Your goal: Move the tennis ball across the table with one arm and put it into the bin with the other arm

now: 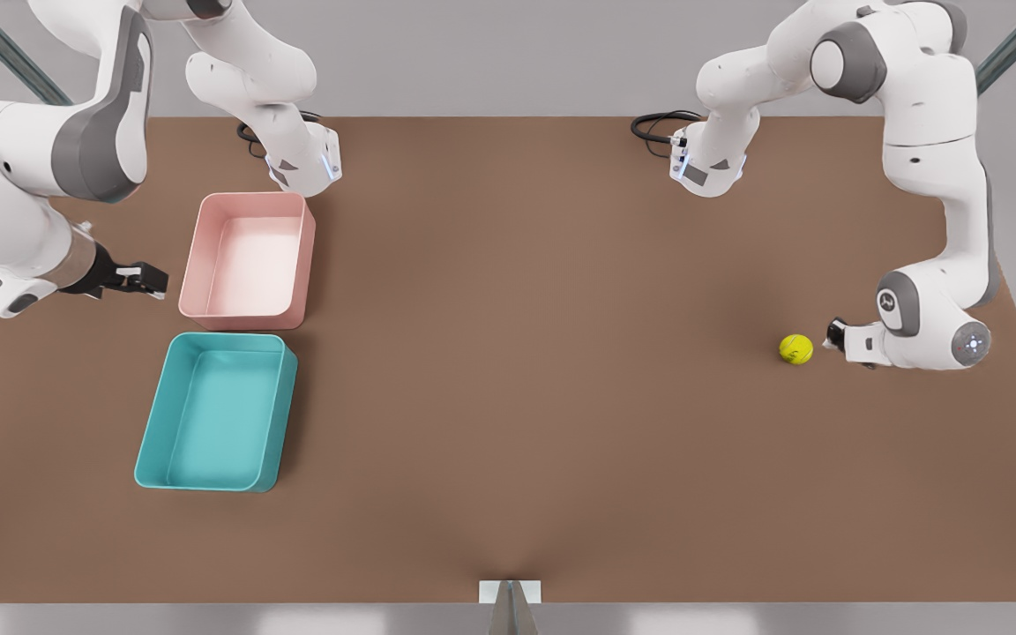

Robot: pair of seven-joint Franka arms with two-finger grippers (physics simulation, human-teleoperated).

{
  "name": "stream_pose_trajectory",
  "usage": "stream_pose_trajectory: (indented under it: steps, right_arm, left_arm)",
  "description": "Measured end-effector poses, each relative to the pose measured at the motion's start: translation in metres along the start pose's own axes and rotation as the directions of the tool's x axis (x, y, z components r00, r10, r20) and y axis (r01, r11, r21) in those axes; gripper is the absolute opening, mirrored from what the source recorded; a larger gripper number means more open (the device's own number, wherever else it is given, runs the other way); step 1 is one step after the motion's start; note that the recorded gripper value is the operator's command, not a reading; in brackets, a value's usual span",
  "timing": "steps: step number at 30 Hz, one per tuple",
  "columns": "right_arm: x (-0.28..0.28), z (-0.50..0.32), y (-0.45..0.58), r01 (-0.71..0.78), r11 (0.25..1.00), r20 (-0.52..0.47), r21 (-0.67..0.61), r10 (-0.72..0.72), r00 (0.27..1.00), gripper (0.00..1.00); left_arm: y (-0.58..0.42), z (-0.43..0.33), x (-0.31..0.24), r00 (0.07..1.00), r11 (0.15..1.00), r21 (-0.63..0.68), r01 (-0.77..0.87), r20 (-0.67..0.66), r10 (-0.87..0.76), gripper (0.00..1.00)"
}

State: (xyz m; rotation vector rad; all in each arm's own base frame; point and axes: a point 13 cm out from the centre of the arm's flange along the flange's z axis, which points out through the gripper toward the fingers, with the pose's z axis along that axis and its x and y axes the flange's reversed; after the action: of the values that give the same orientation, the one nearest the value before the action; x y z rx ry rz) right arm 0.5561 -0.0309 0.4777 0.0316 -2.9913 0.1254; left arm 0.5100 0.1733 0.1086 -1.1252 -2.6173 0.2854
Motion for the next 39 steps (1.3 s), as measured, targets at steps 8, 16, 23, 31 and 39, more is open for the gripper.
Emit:
stream_pose_trajectory:
  steps: [8, 16, 23, 31, 39]
  right_arm:
    - [-0.003, 0.007, 0.003, 0.005, 1.000, -0.018, 0.000, -0.005, 1.000, 1.00]
    - [-0.003, 0.008, 0.004, 0.009, 1.000, -0.021, 0.002, -0.009, 1.000, 1.00]
    - [-0.005, 0.013, 0.004, 0.011, 1.000, -0.031, 0.005, -0.011, 0.999, 1.00]
    - [-0.006, 0.015, 0.006, 0.017, 1.000, -0.035, 0.010, -0.017, 0.999, 1.00]
    - [-0.008, 0.019, 0.006, 0.020, 1.000, -0.042, 0.014, -0.019, 0.999, 1.00]
  left_arm:
    - [0.025, 0.032, 0.014, 0.914, 0.906, -0.125, -0.405, -0.084, 0.397, 0.21]
    - [0.022, 0.057, 0.023, 0.835, 0.835, -0.057, -0.547, -0.115, 0.539, 0.21]
    - [-0.060, 0.057, -0.121, 0.700, 0.697, -0.064, -0.714, -0.095, 0.708, 0.21]
    - [-0.104, -0.191, -0.261, 0.837, 0.772, -0.378, -0.511, -0.015, 0.547, 1.00]
    - [-0.247, -0.372, -0.195, 0.993, 0.980, -0.198, 0.003, 0.120, 0.022, 1.00]
